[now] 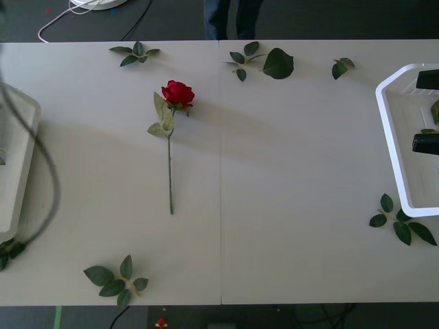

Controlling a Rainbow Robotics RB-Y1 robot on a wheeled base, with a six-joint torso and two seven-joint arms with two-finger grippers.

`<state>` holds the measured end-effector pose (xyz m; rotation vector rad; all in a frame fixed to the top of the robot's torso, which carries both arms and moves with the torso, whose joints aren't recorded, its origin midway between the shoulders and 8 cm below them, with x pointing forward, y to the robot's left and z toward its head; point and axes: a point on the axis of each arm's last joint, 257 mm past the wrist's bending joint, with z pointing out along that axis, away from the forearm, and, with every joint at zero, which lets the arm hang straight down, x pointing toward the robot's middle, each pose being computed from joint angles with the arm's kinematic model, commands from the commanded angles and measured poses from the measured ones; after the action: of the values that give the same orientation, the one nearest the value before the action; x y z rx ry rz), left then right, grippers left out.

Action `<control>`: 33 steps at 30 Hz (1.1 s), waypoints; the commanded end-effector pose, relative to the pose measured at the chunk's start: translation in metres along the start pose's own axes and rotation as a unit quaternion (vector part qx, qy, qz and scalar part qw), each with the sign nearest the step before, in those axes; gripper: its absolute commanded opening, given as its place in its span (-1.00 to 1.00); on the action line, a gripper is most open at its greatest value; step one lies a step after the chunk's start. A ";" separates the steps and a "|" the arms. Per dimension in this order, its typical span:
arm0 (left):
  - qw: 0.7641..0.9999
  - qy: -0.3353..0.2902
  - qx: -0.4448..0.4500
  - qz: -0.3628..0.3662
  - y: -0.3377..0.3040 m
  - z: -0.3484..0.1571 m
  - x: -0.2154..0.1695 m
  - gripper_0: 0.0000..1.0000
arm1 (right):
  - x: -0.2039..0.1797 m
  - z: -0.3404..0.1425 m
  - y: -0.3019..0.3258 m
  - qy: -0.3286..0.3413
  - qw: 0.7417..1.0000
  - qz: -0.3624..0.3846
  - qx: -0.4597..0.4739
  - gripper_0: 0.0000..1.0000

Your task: Place the red flowers into the right box and the blue flowers into the left box. If a person shows an open palm, hand one flower to the person first, then continue sorting.

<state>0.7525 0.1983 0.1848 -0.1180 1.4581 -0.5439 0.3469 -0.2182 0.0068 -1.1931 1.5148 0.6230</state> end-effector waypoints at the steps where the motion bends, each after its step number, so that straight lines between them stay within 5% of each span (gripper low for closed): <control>1: 0.994 -0.074 0.058 0.062 -0.087 0.006 -0.050 -1.00 | -0.005 -0.002 0.006 0.017 0.999 -0.030 -0.010 1.00; 33: 0.992 -0.082 0.075 0.065 -0.098 0.004 -0.054 -1.00 | -0.005 -0.002 0.006 0.017 0.999 -0.030 -0.010 1.00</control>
<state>0.7451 0.1473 0.2103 -0.0171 1.3546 -0.5562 0.3466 -0.2180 0.0067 -1.1941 1.5148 0.6234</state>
